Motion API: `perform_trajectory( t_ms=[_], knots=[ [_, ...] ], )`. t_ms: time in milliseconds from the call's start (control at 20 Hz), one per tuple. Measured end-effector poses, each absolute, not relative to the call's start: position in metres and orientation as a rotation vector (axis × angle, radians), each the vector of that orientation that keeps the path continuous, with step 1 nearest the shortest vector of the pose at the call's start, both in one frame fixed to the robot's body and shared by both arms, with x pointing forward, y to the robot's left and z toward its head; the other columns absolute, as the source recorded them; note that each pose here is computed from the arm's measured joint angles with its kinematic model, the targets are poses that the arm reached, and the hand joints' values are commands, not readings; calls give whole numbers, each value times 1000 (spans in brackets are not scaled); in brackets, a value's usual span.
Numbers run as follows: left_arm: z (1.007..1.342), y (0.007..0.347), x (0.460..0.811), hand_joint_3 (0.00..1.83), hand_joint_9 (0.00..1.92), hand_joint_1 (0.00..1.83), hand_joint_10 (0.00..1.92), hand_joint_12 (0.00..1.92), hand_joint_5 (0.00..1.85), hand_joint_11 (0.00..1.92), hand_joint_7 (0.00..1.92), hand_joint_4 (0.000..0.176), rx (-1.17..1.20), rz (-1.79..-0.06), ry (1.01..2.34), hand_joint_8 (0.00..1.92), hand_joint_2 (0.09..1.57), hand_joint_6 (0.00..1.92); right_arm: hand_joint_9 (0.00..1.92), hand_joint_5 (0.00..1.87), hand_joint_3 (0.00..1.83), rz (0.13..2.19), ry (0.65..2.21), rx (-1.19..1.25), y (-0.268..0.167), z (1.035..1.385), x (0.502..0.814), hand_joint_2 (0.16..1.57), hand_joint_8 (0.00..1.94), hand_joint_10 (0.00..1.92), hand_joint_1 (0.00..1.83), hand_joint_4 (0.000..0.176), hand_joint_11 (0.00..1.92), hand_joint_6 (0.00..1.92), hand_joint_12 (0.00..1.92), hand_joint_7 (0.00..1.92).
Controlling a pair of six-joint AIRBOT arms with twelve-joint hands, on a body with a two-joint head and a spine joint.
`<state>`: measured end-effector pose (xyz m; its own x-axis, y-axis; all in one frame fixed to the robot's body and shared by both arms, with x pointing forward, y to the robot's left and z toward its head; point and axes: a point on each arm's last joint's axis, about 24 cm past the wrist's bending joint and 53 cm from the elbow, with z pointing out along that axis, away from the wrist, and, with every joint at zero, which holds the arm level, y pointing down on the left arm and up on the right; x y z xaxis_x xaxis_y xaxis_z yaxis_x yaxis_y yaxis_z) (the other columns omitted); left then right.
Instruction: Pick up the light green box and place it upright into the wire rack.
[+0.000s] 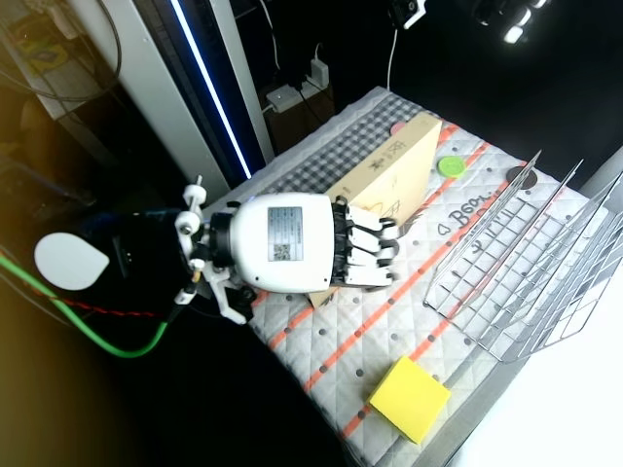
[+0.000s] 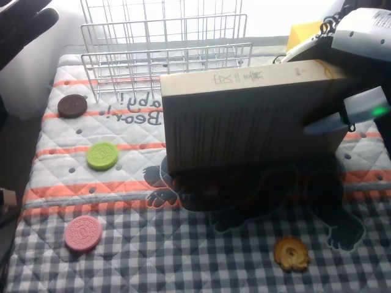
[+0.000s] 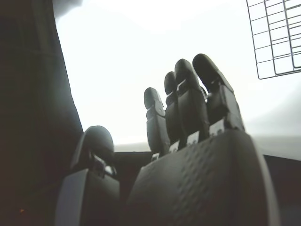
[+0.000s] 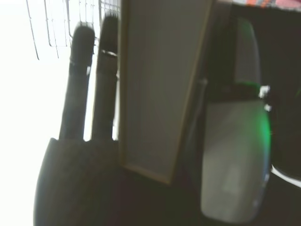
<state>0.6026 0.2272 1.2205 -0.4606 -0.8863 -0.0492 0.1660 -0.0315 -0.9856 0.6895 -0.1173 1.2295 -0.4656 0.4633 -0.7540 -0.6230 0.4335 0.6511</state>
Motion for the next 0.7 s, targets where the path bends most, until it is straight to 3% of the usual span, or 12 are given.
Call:
perform_trajectory(
  t_ms=[150,300,350,450,600,700],
  knots=[
    [1220,228,603,3,411,391,0,876,453,0,397,125,-808,-1619,1417,1,1162,0,1346,919,2,1277,1613,-149,-116,1231,688,1092,794,580,1257,0,1138,1006,1111,1157],
    [1220,227,603,3,434,382,7,878,453,13,421,122,-807,-1619,1417,8,1166,0,1432,934,2,1283,1588,-197,-106,1241,683,1079,683,145,1261,0,1208,996,897,1203],
    [1220,227,603,5,417,375,1,869,445,2,402,122,-805,-1620,1418,1,1172,0,1459,957,0,1292,1564,-213,-103,1250,682,1069,612,118,1265,0,1222,962,903,1241],
    [1220,228,603,2,406,372,0,848,415,0,385,137,-810,-1619,1415,1,1173,0,1483,969,0,1312,1512,-212,-101,1270,683,1060,582,75,1270,0,1211,929,874,1264],
    [1221,229,603,0,411,392,2,843,430,0,405,135,-814,-1617,1412,7,1166,6,1515,978,1,1324,1436,-205,-107,1299,688,1052,552,51,1279,0,1263,896,798,1290],
    [1221,229,604,0,414,384,6,809,452,12,410,133,-816,-1616,1410,4,1159,9,1501,946,0,1314,1410,-197,-111,1311,692,1062,543,26,1274,0,1270,970,750,1281]
  ],
)
